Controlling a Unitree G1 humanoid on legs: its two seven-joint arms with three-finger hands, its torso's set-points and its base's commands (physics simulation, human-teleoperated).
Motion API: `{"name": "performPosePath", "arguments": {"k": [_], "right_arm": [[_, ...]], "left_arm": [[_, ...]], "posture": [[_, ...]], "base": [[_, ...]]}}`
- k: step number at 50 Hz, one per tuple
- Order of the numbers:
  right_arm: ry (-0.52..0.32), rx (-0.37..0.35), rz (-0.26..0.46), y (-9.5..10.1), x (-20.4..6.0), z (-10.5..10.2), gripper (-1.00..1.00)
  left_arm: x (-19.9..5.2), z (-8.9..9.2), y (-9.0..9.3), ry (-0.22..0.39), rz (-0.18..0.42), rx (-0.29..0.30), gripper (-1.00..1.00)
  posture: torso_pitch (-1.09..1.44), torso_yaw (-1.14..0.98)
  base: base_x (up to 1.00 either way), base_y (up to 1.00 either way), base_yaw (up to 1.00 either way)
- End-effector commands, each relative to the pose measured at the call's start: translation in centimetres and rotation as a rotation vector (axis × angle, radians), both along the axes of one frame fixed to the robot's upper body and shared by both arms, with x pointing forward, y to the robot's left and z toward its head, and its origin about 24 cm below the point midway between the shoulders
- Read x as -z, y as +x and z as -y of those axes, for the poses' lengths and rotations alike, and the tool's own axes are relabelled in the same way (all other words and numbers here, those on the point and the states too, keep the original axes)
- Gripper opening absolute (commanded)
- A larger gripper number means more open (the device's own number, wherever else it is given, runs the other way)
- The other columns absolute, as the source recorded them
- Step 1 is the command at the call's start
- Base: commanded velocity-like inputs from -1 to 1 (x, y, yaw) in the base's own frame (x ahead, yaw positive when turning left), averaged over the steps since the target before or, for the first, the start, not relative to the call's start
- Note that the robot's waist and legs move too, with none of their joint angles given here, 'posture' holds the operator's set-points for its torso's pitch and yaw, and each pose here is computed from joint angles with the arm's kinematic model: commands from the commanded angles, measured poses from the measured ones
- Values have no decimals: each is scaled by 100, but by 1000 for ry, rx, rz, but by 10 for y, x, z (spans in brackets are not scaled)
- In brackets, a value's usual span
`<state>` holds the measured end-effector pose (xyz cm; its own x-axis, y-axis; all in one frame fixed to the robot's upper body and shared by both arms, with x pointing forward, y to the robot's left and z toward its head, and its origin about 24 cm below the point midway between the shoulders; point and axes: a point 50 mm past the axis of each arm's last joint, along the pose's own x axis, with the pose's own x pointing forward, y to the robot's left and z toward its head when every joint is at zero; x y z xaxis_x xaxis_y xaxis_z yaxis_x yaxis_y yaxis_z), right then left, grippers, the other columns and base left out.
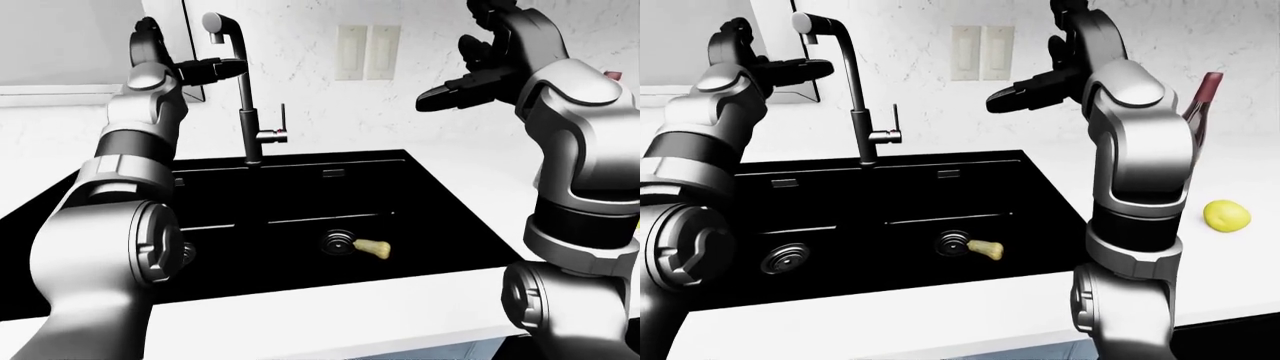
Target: Turn the sink spout to the right.
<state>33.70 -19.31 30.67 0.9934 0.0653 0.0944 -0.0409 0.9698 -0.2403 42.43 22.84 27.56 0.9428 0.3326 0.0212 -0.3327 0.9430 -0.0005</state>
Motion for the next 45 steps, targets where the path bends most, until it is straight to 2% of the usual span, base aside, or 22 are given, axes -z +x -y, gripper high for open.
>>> {"name": "performPosePath", "arguments": {"k": [1,14,24,32,39,45], "right_arm": [[-9,1,82,-5,-16,-1,100],[-6,6,81,-9,-15,2,100],[-3,11,80,-10,-12,4,100],[-8,10,81,-11,-14,3,100],[-12,9,82,-10,-17,2,100],[-13,9,86,-10,-18,2,100]], "left_arm": [[-29,6,-2,19,106,12,100],[-37,21,0,42,115,42,100],[-51,48,0,83,136,102,100],[-52,55,0,88,139,122,100],[-48,53,1,89,131,118,100],[-45,61,2,94,125,137,100]], "posture": [[-43,0],[-43,0],[-43,0],[-43,0],[-43,0],[-43,0]], "base": [[0,0,0],[0,0,0],[0,0,0],[0,0,0],[0,0,0],[0,0,0]]}}
